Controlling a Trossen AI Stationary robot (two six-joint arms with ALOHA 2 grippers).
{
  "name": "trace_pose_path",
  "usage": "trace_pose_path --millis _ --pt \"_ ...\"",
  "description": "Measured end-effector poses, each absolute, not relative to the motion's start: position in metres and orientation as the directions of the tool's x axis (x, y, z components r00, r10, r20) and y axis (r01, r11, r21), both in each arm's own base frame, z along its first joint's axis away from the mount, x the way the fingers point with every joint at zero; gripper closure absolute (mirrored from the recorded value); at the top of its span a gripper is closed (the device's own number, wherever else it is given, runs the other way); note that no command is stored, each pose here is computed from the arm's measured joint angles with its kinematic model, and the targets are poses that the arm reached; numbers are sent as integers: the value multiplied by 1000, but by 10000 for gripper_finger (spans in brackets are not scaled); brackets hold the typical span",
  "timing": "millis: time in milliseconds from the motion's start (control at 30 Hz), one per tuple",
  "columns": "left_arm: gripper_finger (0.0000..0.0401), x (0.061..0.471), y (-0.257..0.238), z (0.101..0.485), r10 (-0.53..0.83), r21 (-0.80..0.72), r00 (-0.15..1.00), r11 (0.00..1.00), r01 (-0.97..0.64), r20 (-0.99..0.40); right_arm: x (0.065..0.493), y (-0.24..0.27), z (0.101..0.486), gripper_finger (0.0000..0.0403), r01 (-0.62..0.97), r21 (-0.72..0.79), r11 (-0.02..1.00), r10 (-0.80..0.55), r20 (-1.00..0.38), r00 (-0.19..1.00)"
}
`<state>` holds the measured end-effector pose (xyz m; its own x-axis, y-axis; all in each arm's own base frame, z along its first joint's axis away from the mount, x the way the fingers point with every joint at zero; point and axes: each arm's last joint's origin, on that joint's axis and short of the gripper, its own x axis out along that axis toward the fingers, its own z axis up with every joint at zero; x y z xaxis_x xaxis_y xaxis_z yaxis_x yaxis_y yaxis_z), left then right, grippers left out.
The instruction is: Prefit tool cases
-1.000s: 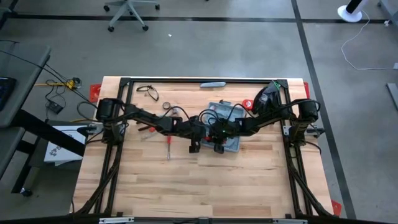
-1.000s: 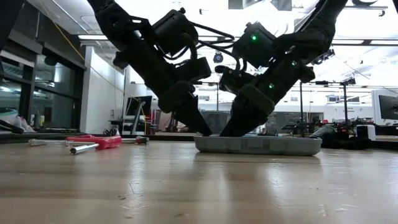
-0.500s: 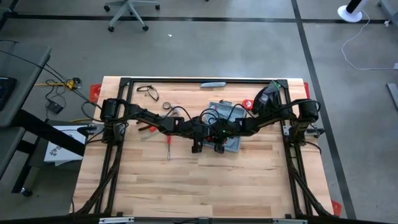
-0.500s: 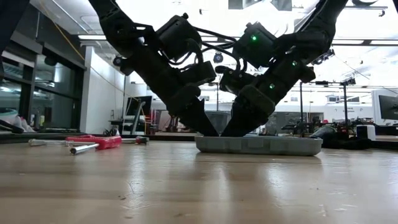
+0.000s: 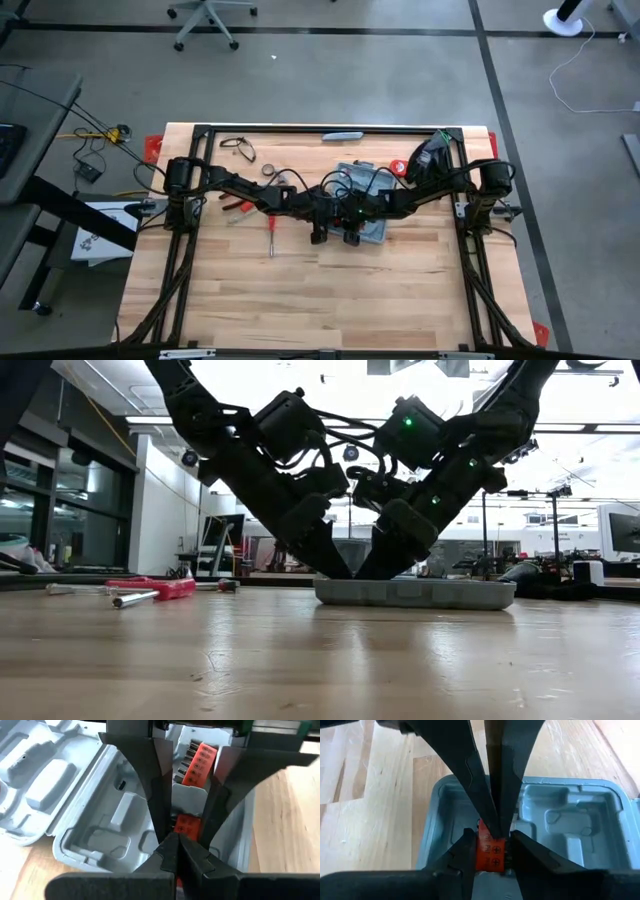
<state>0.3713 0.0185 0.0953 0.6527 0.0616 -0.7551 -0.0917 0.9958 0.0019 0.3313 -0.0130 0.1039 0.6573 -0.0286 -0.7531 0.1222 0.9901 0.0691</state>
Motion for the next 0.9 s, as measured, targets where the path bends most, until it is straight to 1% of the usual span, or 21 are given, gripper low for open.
trace_pose_path --millis 467,900 --pt "401 374 18 92 51 -15 669 996 -91 -741 330 -13 110 290 119 71 990 -27 -748 664" --pt "401 374 18 92 51 -21 671 995 -99 -740 322 -13 145 290 117 70 991 -35 -700 713"
